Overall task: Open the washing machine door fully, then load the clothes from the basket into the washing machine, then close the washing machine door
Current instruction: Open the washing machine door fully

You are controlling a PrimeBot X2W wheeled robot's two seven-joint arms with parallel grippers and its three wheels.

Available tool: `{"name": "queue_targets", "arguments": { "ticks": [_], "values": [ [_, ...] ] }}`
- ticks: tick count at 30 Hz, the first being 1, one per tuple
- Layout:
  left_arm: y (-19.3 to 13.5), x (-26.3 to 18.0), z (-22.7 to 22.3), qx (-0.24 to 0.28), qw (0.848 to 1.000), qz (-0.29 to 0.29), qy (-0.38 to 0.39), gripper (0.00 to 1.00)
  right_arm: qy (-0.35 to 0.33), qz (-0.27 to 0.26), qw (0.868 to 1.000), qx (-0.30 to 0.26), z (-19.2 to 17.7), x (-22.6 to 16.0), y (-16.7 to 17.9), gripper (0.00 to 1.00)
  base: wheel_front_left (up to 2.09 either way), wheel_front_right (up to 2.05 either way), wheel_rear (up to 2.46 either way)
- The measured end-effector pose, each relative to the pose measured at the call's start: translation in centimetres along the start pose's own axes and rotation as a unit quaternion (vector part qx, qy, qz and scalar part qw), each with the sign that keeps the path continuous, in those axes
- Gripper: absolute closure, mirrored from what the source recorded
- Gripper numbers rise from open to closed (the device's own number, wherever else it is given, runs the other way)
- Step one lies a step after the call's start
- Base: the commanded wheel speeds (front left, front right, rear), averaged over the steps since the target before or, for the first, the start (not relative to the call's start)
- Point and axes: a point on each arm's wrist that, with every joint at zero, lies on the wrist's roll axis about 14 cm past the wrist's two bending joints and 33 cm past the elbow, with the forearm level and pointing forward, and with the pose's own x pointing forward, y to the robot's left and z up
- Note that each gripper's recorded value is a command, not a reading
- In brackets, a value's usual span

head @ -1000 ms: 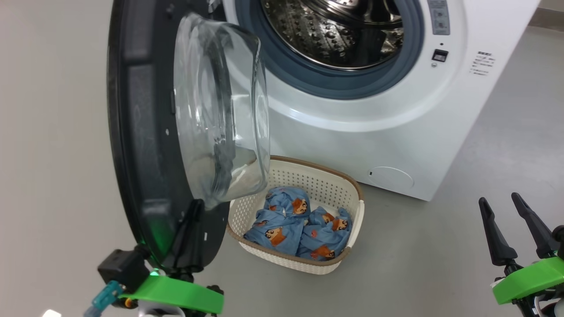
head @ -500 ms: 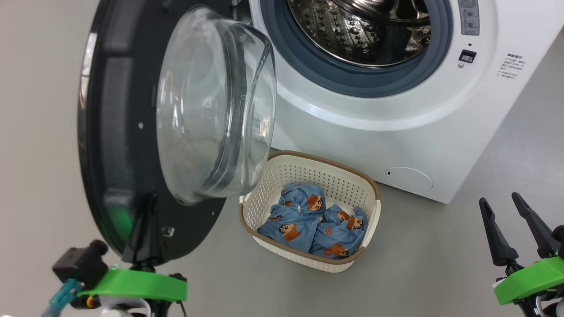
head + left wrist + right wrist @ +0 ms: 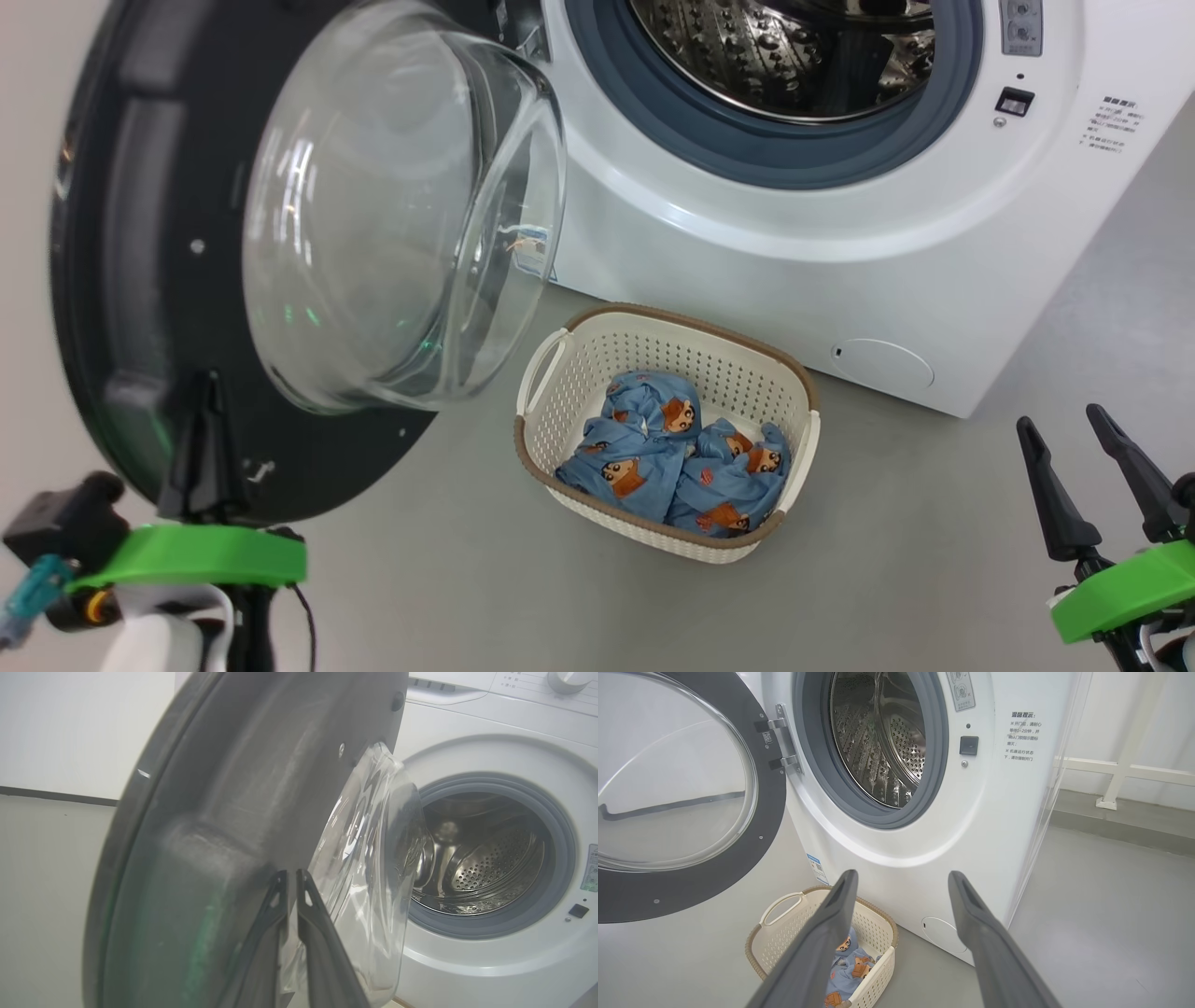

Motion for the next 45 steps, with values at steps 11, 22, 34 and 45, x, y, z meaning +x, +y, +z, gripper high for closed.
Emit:
{"name": "queue_targets", "arguments": {
  "ticks": [11, 22, 34, 45],
  "values": [
    [2.4, 2.8, 1.4, 0.025, 0.999, 0.035, -0.021, 1.00, 0.011, 0.007, 1.000, -0.002, -1.0, 1.0, -0.5, 0.00, 0.00, 0.00, 0.00],
    [4.8, 5.1, 1.9, 0.051, 0.996, 0.075, -0.023, 1.00, 0.015, 0.016, 1.000, 0.001, -1.8, 2.5, -0.8, 0.00, 0.00, 0.00, 0.00],
    [6.8, 7.0, 2.4, 0.067, 0.991, 0.111, -0.024, 1.00, 0.017, 0.022, 1.000, 0.001, -2.5, 4.0, -1.4, 0.00, 0.00, 0.00, 0.00],
    [7.9, 8.3, 2.3, 0.083, 0.987, 0.133, -0.019, 1.00, 0.027, 0.030, 0.999, 0.000, -3.7, 4.8, -1.7, 0.00, 0.00, 0.00, 0.00]
  ]
}}
